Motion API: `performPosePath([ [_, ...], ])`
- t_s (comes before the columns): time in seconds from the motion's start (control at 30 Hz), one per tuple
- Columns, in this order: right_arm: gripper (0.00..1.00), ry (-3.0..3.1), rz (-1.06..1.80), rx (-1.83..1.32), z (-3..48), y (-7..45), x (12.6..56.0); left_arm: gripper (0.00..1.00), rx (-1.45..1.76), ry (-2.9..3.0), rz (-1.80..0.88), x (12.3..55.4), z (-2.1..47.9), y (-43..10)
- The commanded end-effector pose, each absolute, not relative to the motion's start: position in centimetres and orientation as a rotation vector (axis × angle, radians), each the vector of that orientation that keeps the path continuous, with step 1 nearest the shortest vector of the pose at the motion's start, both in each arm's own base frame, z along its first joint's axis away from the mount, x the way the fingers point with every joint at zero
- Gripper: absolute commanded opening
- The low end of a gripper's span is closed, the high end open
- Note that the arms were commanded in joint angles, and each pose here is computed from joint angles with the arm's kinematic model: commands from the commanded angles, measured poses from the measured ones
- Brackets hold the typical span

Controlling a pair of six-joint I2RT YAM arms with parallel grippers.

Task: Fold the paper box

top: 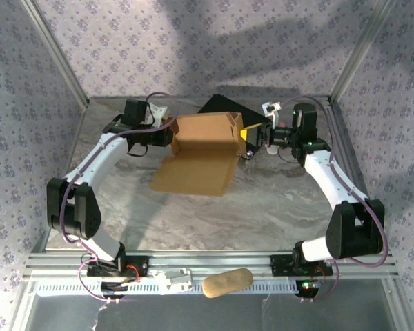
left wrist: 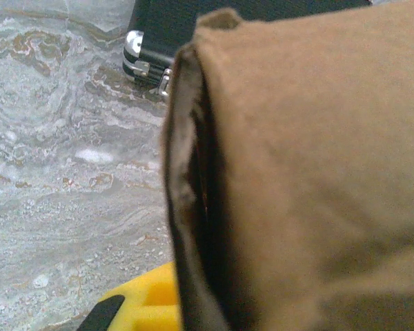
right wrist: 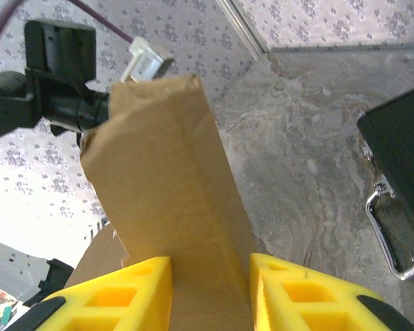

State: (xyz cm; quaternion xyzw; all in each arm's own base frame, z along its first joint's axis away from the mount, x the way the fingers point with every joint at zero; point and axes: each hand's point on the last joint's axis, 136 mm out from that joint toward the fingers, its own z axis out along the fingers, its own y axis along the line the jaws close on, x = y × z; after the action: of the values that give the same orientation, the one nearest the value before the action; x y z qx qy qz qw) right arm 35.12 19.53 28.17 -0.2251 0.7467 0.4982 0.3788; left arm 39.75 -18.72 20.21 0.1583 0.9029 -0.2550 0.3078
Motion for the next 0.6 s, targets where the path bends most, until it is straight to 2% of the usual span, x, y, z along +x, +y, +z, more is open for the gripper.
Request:
performPosePath([
  [0.0, 0.36, 1.897, 1.262, -0.638, 28.7, 20.1, 34.7, 0.00, 0.451, 2.361, -0.719, 40.0, 21.3, -19.2],
  [0.57, 0.39, 1.971, 1.069, -0.721, 28.5, 23.3, 35.7, 0.00, 0.457, 2.357, -0.705, 39.9, 21.8, -19.4],
])
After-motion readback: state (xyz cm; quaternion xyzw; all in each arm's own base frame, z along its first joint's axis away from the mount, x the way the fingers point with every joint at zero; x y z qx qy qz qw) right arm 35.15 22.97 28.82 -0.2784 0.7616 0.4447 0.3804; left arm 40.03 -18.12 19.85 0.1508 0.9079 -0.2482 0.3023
